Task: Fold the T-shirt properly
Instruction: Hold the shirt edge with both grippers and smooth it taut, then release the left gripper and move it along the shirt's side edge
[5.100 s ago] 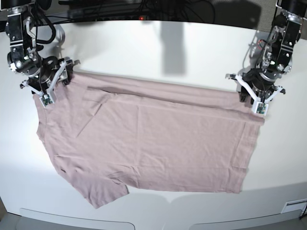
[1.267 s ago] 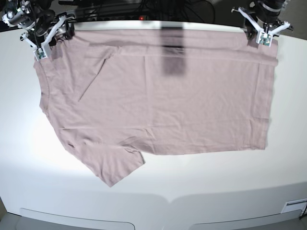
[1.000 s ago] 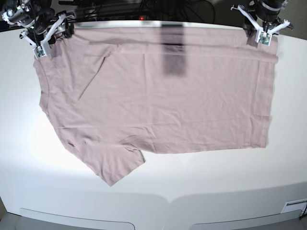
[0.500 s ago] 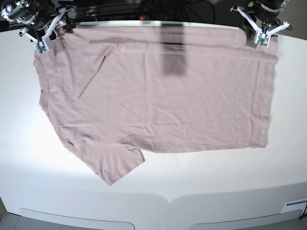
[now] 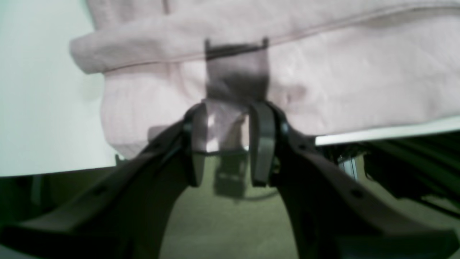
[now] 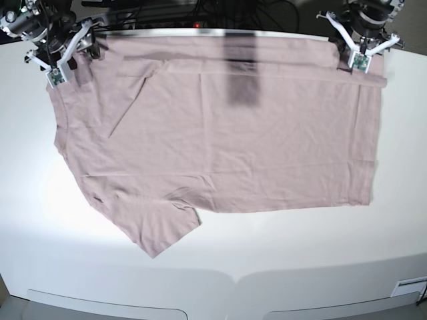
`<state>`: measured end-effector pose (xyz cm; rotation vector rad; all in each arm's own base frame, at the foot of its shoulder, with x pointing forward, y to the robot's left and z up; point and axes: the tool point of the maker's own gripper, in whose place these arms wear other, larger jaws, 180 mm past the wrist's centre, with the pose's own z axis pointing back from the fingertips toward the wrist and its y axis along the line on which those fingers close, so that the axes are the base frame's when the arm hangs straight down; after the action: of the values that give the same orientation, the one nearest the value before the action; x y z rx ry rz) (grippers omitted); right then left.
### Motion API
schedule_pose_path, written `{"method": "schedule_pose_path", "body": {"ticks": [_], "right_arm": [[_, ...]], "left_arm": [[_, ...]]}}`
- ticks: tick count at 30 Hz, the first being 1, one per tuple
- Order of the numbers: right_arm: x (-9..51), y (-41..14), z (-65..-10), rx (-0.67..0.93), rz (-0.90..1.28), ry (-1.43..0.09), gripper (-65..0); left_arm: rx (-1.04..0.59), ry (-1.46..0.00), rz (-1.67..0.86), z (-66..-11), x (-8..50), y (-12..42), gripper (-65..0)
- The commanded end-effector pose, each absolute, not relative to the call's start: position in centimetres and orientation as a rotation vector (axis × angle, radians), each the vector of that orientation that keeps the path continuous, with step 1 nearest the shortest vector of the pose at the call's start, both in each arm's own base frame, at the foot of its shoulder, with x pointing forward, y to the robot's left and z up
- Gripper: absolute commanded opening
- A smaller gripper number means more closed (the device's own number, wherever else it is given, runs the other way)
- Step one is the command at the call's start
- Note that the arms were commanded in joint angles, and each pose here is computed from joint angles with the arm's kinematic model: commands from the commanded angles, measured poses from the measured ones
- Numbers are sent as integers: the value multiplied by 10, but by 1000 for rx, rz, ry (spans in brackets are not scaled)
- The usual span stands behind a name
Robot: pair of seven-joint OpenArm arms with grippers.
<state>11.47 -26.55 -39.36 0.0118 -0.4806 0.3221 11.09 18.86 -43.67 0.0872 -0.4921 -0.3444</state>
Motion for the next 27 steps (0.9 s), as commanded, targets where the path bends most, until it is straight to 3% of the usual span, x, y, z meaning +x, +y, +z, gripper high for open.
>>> {"method": "schedule_pose_path", "body": {"ticks": [1, 8, 17, 23, 27], "right_arm": [[122, -267, -385, 3, 332, -514, -305], [129, -261, -381, 40, 313, -547, -305], [140, -260, -377, 37, 313, -577, -305], [173, -259, -363, 31, 314, -676, -305], [193, -259, -352, 23, 316, -736, -305]], "left_arm": [[96, -502, -369, -430, 111, 188, -450], [186, -624, -388, -401, 138, 192, -450], [239, -651, -420, -396, 144, 198, -450], [358, -886, -359, -352, 220, 211, -449], [615, -1104, -214, -289, 269, 248, -447]]}}
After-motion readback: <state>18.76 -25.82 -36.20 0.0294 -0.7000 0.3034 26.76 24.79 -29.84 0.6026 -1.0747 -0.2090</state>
